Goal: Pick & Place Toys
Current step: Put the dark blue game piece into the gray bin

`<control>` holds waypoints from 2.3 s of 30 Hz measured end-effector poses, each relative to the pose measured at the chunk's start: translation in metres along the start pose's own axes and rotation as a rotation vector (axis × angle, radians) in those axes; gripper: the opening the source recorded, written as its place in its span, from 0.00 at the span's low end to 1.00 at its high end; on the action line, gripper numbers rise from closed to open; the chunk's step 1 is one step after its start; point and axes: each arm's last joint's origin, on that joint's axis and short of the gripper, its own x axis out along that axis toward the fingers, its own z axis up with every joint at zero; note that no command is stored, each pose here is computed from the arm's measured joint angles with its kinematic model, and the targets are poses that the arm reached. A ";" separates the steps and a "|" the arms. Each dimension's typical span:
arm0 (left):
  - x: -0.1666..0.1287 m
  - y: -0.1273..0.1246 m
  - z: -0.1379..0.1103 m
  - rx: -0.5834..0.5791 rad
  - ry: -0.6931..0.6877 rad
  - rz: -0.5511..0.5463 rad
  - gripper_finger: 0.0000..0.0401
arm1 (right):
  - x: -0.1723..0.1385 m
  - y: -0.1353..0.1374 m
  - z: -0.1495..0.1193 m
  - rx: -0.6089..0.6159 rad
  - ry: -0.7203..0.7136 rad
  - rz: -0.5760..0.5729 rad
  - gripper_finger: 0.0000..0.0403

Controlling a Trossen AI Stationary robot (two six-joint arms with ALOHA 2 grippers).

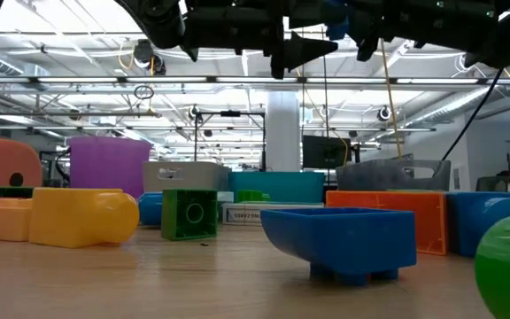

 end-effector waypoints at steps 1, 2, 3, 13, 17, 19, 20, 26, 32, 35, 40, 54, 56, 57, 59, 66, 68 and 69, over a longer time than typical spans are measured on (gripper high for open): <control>0.000 0.000 0.000 0.009 -0.001 0.000 0.77 | 0.000 0.000 0.000 0.000 0.000 0.000 0.36; 0.000 0.000 0.001 0.012 -0.001 0.000 0.77 | 0.000 0.000 0.000 0.000 0.001 -0.001 0.36; 0.000 0.000 0.001 0.014 0.000 0.000 0.77 | 0.000 0.000 0.000 -0.001 0.000 0.000 0.36; -0.002 -0.001 0.002 0.024 0.005 -0.013 0.52 | 0.000 0.000 0.000 -0.003 -0.002 -0.005 0.41; -0.002 -0.001 0.003 0.062 0.004 -0.036 0.38 | 0.000 0.000 0.001 -0.003 -0.007 -0.004 0.41; -0.002 -0.002 0.004 0.072 0.001 -0.044 0.37 | 0.000 0.000 0.001 -0.014 -0.015 -0.001 0.41; -0.003 -0.002 0.004 0.077 0.000 -0.048 0.37 | 0.000 0.000 0.002 -0.023 -0.019 0.000 0.41; -0.008 -0.003 0.013 0.114 0.003 -0.045 0.37 | -0.003 -0.001 0.010 -0.035 -0.057 -0.004 0.41; -0.031 -0.006 0.032 0.153 0.130 0.053 0.42 | -0.009 -0.001 0.023 -0.073 -0.085 -0.009 0.41; -0.047 -0.008 0.039 0.186 0.225 0.147 0.42 | -0.012 -0.002 0.025 -0.077 -0.057 -0.009 0.41; -0.077 -0.002 0.041 0.218 0.444 0.330 0.38 | -0.014 -0.002 0.020 -0.083 0.019 -0.010 0.41; -0.153 0.095 -0.005 0.048 0.917 0.716 0.38 | -0.015 -0.003 0.005 -0.046 0.181 -0.015 0.41; -0.163 0.110 -0.012 -0.001 0.933 0.746 0.38 | -0.015 -0.003 0.004 -0.038 0.192 -0.016 0.41; -0.167 0.117 -0.016 -0.027 0.943 0.759 0.38 | -0.016 -0.003 0.003 -0.038 0.199 -0.016 0.41; -0.172 0.130 -0.021 -0.060 0.936 0.781 0.39 | -0.016 -0.003 0.002 -0.038 0.212 -0.017 0.41; -0.182 0.161 -0.048 -0.126 1.016 0.814 0.41 | -0.017 -0.003 -0.001 -0.041 0.242 -0.018 0.41; -0.183 0.167 -0.056 -0.147 1.039 0.824 0.39 | -0.017 -0.003 -0.002 -0.041 0.247 -0.018 0.41; -0.183 0.170 -0.059 -0.157 1.039 0.831 0.38 | -0.017 -0.003 -0.002 -0.041 0.251 -0.018 0.41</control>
